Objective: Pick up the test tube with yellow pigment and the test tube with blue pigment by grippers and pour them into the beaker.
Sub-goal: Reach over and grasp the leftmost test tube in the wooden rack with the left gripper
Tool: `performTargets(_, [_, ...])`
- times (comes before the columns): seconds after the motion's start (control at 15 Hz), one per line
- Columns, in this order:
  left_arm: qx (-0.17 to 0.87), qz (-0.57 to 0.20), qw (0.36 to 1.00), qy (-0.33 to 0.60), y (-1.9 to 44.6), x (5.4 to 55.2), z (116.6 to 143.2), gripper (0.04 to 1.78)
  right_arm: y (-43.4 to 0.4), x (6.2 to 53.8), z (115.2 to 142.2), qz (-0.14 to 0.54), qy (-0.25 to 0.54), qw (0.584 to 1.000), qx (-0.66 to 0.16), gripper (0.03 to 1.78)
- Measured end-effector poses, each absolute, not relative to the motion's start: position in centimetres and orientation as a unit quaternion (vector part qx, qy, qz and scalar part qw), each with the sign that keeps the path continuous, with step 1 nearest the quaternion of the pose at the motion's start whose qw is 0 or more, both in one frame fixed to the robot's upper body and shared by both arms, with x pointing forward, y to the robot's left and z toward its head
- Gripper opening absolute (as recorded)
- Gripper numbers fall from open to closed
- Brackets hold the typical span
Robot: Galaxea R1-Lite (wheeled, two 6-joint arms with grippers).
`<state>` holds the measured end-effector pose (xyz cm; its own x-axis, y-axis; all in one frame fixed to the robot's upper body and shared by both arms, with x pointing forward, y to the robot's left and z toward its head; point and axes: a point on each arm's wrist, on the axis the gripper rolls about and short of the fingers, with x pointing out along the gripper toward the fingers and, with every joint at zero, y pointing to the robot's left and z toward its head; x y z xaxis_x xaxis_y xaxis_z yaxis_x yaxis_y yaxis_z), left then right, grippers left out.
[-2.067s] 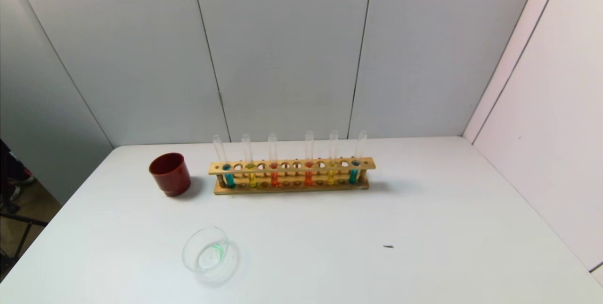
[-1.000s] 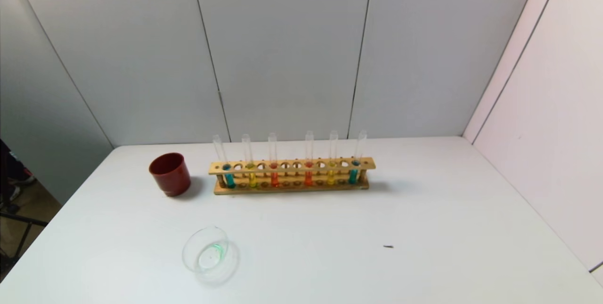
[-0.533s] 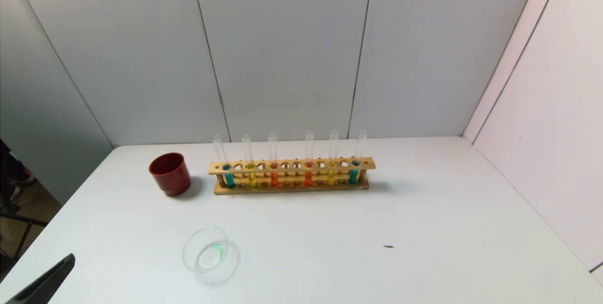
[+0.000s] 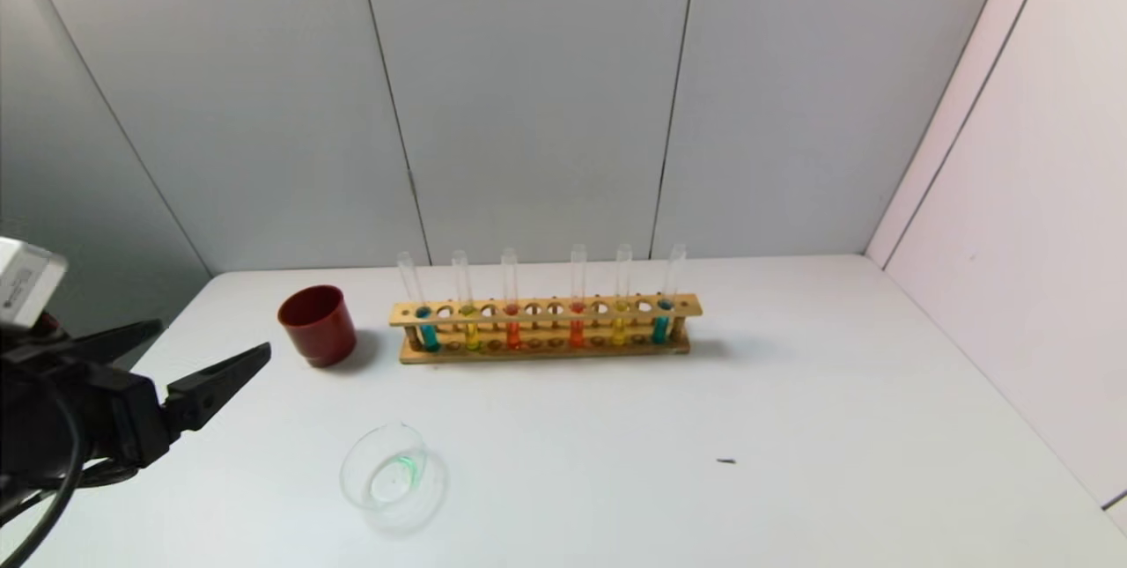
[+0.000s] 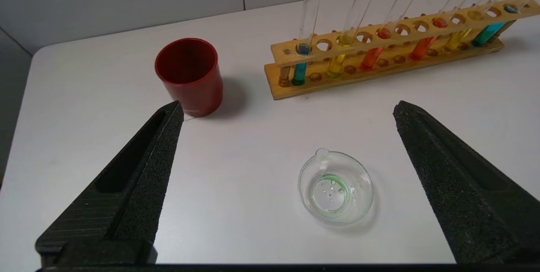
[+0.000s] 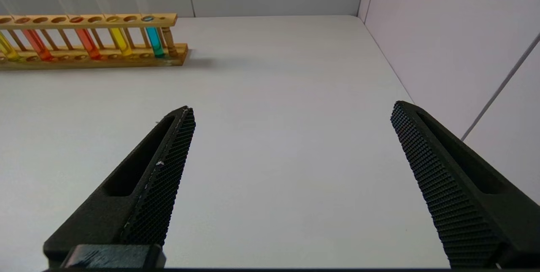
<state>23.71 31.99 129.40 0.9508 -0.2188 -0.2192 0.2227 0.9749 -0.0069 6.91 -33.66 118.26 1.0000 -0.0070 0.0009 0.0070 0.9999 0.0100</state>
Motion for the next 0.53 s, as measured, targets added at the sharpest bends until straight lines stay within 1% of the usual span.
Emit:
performTargets(0.2, [0.010, -0.120, 0.986, 0.116, 31.5, 26.9, 128.4, 1.75, -33.7, 6.9, 118.3, -0.004, 0.000, 1.000, 0.005, 1.70])
performTargets(0.53, [-0.001, -0.127, 0.984, 0.122, 30.7, 30.7, 126.9, 1.75, -33.7, 6.9, 118.3, -0.004, 0.000, 1.000, 0.005, 1.70])
